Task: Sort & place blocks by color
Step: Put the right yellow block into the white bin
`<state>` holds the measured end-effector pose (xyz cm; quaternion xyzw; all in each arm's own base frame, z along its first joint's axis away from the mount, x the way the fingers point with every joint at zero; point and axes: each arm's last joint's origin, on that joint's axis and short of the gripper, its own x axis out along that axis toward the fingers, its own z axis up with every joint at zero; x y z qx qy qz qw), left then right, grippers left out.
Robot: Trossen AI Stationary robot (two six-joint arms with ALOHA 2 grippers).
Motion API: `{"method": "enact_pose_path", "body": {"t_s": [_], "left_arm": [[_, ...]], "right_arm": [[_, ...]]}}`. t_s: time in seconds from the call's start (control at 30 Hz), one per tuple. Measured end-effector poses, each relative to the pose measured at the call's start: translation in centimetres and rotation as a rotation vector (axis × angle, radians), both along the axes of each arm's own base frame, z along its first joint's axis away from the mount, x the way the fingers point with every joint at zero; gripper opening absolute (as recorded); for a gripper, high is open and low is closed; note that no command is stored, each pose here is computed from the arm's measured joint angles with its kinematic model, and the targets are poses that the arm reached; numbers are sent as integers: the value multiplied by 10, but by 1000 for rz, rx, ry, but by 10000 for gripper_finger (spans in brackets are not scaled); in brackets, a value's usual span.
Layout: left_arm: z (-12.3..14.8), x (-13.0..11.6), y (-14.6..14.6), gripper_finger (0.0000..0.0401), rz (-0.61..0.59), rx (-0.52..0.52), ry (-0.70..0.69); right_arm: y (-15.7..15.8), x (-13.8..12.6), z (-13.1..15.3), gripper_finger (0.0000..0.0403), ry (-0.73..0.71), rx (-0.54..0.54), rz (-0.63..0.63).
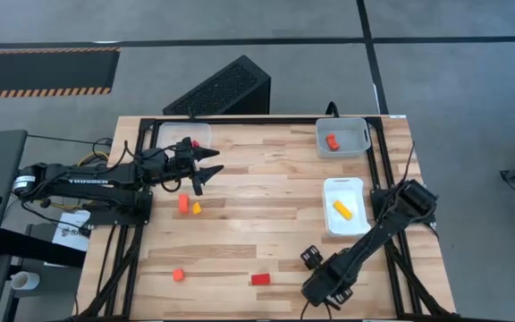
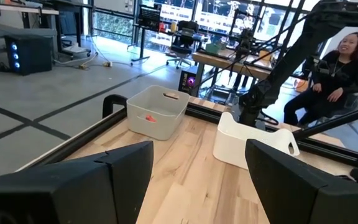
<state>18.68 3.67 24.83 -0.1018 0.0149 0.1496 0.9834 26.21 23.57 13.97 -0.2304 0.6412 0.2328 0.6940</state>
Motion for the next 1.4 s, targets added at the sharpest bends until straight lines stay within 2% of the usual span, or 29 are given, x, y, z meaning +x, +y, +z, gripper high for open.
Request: {"method": "enact_pose_path", "body": {"t_s": [0.13, 0.27, 0.6, 0.8, 0.93, 1.03, 1.17, 1.27, 1.4], "left_arm": [[0, 0, 0, 242, 0, 0, 0], [0, 0, 0, 242, 0, 1, -1], [0, 0, 1, 242, 23, 2, -1], [0, 0, 1, 242, 24, 1, 0], [0, 0, 1, 242, 24, 0, -1], [0, 0, 1, 242, 24, -13, -5], [0, 0, 1, 242, 24, -15, -6], [0, 0, 1, 242, 24, -16, -3], [-1, 0, 1, 242, 24, -15, 4]], "right_arm": [[1, 0, -6, 307, 5, -24, 39], [-1, 2, -5, 272, -2, -32, 43], [-10, 8, -1, 119, -3, -25, 0], [-9, 10, 3, 118, 8, -29, -63], [-12, 21, 13, 143, -33, -51, -121], [-15, 32, 32, 152, -110, 11, -185], [-23, 36, 60, 132, -199, 99, -231], [-36, 32, 84, 119, -283, 76, -260], [-58, 18, 115, 129, -397, 35, -329]]}}
